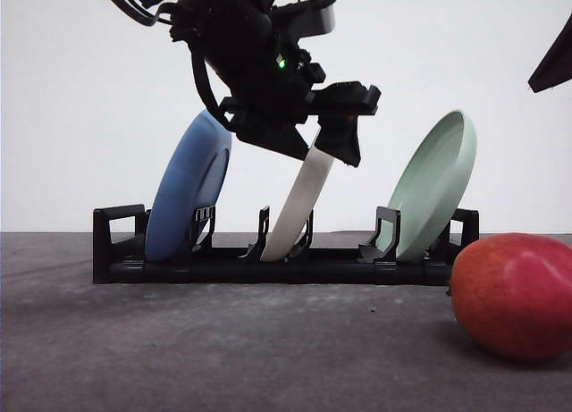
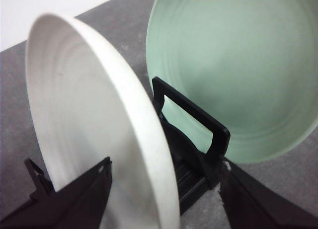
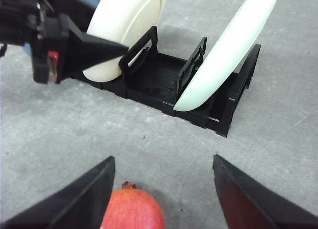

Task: Place pomegranate in white plate

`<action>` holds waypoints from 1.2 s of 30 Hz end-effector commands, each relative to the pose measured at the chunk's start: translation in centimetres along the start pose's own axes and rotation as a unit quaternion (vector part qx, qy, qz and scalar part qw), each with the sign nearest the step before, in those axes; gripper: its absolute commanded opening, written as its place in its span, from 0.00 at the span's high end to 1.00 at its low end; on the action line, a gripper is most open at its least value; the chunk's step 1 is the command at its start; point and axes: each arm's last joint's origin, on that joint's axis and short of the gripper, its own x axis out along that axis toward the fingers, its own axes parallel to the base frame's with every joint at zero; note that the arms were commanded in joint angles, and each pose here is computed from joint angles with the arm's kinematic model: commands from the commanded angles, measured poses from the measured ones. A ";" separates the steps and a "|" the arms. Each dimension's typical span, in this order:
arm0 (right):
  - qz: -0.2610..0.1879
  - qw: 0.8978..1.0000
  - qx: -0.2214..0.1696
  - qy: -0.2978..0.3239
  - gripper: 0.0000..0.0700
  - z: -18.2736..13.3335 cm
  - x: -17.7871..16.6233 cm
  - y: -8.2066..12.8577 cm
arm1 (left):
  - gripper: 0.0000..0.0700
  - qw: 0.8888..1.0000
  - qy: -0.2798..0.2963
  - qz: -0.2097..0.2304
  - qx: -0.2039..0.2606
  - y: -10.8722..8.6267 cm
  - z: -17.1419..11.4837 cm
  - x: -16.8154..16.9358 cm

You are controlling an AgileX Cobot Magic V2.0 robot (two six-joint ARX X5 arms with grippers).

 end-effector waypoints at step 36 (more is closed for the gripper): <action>0.001 1.000 -0.004 -0.012 0.44 0.6 -0.2 0.1 | 0.98 0.993 -0.036 -0.005 -0.116 0.3 3.5 -4.0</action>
